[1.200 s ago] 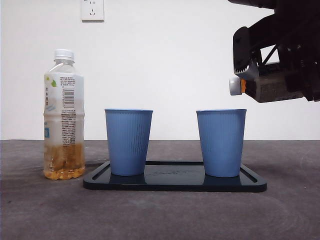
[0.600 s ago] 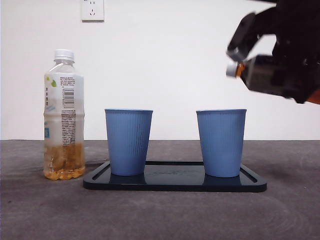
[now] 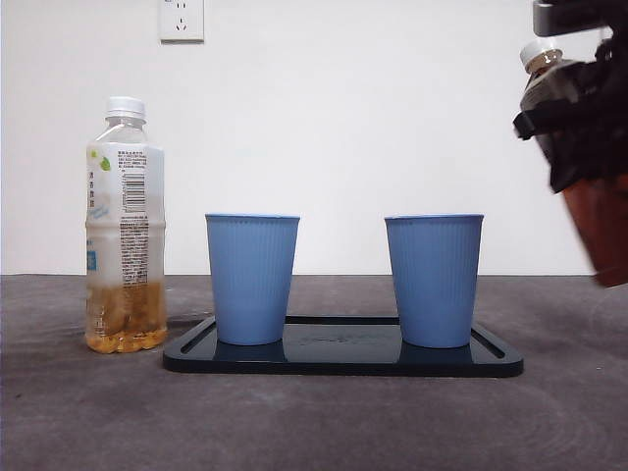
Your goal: Pour the drink into the cup
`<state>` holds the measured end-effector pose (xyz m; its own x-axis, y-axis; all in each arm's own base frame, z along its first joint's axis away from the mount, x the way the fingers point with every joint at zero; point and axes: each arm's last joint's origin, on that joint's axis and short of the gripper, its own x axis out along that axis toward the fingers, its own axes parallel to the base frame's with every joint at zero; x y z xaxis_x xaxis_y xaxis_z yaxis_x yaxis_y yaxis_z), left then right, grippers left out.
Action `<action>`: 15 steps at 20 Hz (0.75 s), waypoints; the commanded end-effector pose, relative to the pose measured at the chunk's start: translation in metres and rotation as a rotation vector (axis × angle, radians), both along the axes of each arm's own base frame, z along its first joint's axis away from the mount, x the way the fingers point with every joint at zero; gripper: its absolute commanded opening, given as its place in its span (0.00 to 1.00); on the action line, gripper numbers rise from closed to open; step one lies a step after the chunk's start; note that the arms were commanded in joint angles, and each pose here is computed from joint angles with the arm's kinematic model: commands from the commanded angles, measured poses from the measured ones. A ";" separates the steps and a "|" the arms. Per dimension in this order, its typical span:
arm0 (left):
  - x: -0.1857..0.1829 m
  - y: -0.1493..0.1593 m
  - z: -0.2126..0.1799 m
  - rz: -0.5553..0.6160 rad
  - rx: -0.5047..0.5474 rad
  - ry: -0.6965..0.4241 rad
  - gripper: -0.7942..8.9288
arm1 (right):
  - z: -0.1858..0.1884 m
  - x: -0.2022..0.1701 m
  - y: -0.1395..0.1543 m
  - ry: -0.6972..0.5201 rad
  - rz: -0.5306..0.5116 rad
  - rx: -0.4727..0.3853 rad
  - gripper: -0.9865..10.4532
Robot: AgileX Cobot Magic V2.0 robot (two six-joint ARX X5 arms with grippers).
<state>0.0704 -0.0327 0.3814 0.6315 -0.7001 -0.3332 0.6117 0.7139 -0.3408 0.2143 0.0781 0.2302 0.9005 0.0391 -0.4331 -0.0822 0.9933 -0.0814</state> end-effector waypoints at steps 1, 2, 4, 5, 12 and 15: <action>-0.001 0.000 0.007 -0.007 -0.009 -0.023 0.63 | 0.000 0.004 -0.001 -0.178 0.029 0.147 0.22; -0.001 0.000 0.007 -0.007 -0.009 -0.023 0.63 | -0.007 0.004 -0.003 -0.199 0.035 0.175 0.22; -0.001 0.000 0.007 -0.007 -0.009 -0.023 0.63 | -0.024 0.004 -0.007 -0.237 0.032 0.209 0.22; -0.001 0.000 0.007 -0.007 -0.010 -0.023 0.63 | -0.030 0.004 -0.008 -0.247 0.029 0.214 0.22; -0.001 0.000 0.007 -0.007 -0.010 -0.028 0.63 | -0.050 0.019 -0.011 -0.289 0.047 0.251 0.18; -0.001 0.000 0.007 -0.007 -0.011 -0.031 0.63 | -0.060 0.022 -0.010 -0.252 0.044 0.240 0.18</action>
<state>0.0705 -0.0327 0.3816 0.6325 -0.7003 -0.3309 0.6125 0.7137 -0.3399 0.2316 0.0662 0.1593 0.9577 0.1518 -0.2445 -0.1300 0.9861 0.1030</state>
